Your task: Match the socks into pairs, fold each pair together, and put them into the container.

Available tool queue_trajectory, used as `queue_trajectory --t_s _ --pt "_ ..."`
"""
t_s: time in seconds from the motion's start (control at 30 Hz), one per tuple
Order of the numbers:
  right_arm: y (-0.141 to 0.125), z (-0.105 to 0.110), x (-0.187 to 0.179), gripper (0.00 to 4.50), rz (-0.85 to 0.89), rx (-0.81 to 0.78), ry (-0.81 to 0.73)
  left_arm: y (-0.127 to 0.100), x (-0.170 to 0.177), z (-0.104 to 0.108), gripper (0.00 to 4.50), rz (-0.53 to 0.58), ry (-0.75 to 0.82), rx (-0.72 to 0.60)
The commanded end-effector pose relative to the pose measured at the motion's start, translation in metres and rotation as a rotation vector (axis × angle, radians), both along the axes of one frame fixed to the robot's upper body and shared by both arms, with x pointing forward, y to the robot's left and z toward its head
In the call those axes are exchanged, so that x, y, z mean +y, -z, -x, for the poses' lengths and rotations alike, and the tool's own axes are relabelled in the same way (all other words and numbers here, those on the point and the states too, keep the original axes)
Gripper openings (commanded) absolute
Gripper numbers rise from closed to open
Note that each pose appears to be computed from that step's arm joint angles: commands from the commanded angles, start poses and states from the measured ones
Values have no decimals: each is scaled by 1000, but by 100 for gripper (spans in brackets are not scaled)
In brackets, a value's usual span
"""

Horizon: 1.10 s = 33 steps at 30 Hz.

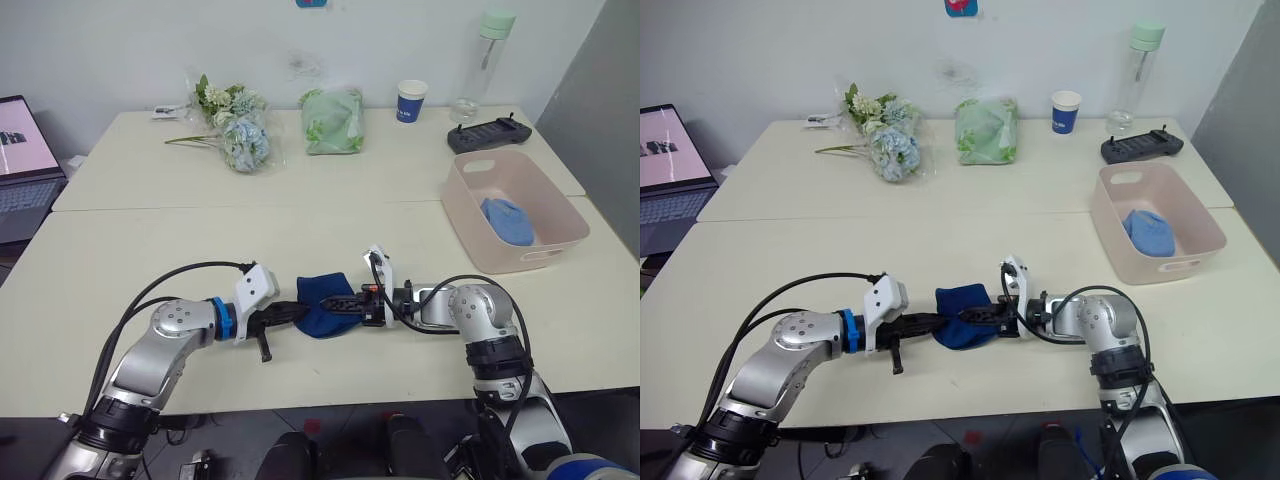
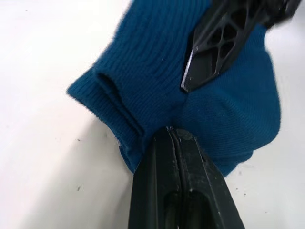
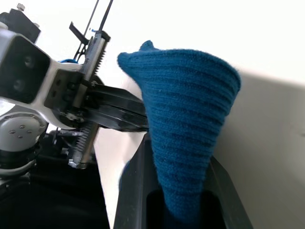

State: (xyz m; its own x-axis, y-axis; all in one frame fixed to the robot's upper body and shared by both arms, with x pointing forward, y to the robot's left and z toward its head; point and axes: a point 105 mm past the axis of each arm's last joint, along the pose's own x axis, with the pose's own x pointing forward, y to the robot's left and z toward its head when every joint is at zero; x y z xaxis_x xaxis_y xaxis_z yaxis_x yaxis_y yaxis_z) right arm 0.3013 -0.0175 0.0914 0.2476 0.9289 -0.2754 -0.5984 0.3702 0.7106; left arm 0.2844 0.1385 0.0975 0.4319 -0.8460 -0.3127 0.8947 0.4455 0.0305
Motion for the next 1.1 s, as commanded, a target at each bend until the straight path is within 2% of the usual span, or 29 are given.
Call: queue_trajectory --t_s 0.03,0.17,0.3,0.43,0.5,0.57,0.63,0.7,0.77,0.87,1.1 --pt "-34 -7 -17 0 -69 -138 61 -57 4 -1 82 202 -33 -16" --pt "-74 -29 -42 0 -55 -308 188 -105 -3 -7 206 294 -24 -60" --pt "-116 -41 -77 0 31 -507 250 -145 -26 -21 328 316 9 -138" --pt "-168 -63 -141 0 272 -782 372 -173 -68 -28 449 315 129 -209" --pt "-189 -72 -169 0 442 -919 407 -187 -88 -30 450 338 177 -252" --pt "-204 -82 -200 0 723 -1085 427 -195 -104 -30 450 345 225 -292" --pt "-207 -86 -213 0 879 -1170 396 -197 -111 -30 450 346 247 -306" --pt "-212 -94 -233 0 1107 -1287 350 -199 -119 -31 450 353 263 -328" --pt "-212 -103 -251 0 1237 -1341 331 -198 -128 -28 450 357 298 -331" --pt "-193 -114 -267 0 1426 -1366 217 -191 -132 -26 450 346 319 -329" --pt "-139 -126 -268 0 1565 -1319 -70 -176 -134 -17 450 324 327 -308"
